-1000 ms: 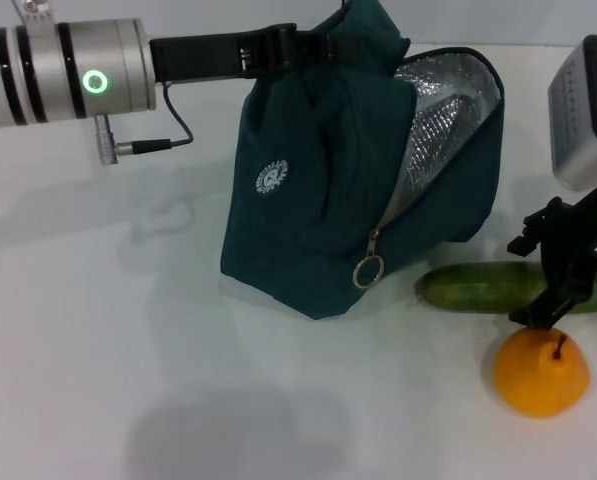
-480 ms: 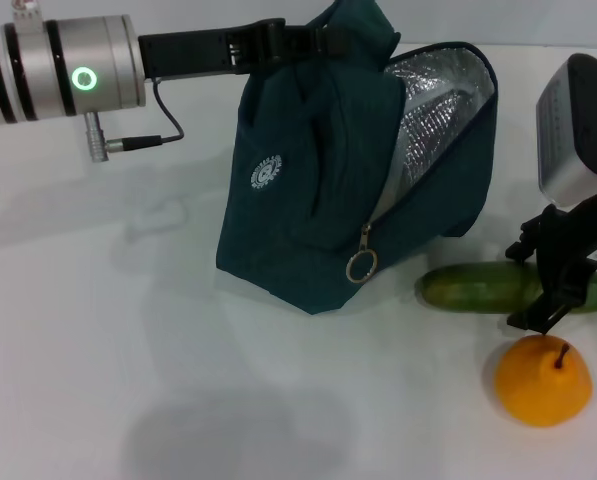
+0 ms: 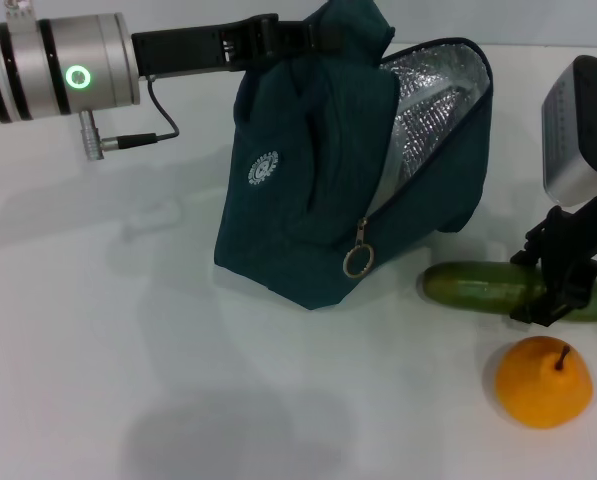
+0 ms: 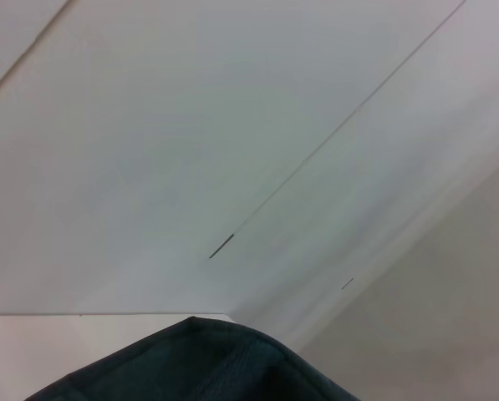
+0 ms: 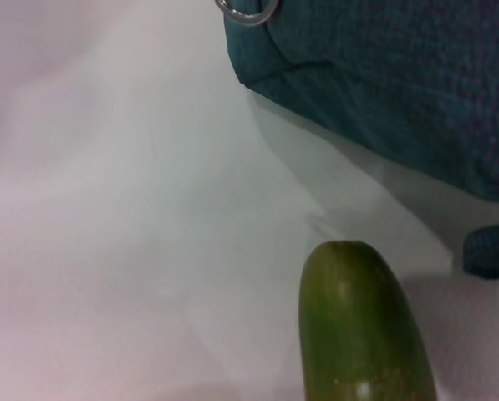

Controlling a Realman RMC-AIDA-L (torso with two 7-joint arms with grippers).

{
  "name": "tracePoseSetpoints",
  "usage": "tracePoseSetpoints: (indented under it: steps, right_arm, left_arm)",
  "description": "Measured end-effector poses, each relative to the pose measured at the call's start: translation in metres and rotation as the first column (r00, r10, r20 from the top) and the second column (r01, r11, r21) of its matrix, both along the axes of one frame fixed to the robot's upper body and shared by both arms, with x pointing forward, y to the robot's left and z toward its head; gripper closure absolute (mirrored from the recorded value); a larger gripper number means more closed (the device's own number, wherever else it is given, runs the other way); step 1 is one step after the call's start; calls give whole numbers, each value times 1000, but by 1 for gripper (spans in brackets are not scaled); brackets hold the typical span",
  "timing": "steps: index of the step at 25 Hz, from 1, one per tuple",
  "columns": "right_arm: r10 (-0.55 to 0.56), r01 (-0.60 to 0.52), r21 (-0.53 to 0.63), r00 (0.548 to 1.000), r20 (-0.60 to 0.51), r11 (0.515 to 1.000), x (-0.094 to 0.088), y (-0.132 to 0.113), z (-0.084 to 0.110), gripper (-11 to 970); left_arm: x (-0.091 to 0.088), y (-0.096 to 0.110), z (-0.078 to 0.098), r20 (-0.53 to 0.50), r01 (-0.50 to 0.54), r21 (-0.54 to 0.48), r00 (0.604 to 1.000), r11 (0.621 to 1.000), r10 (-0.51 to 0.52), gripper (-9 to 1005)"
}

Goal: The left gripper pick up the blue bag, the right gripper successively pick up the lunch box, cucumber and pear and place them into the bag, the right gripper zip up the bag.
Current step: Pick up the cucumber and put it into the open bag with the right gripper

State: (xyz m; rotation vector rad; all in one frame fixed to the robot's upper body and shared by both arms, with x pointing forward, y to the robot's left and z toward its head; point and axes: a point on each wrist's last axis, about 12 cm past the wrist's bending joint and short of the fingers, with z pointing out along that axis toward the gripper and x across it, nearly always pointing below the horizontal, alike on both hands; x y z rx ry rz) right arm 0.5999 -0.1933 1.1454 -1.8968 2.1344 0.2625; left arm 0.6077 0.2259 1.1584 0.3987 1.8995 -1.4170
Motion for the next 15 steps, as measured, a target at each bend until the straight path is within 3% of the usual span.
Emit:
tracePoseSetpoints:
  steps: [5, 9, 12, 15]
  right_arm:
    - [-28, 28, 15, 999, -24, 999, 0, -7, 3, 298]
    - [-117, 127, 100, 988, -97, 987, -3, -34, 13, 318]
    - [-167, 202, 217, 971, -170, 955, -13, -67, 20, 317]
    - [-195, 275, 427, 955, -222, 861, -29, -107, 32, 316]
  left_arm:
    - [1, 0, 1, 0, 2, -1, 1000, 1000, -2, 939]
    - [1, 0, 1, -2, 2, -1, 1000, 1000, -2, 939]
    - [1, 1, 1, -9, -1, -2, 1000, 1000, 1, 939]
    - [0, 1, 0, -28, -5, -10, 1000, 1000, 4, 939]
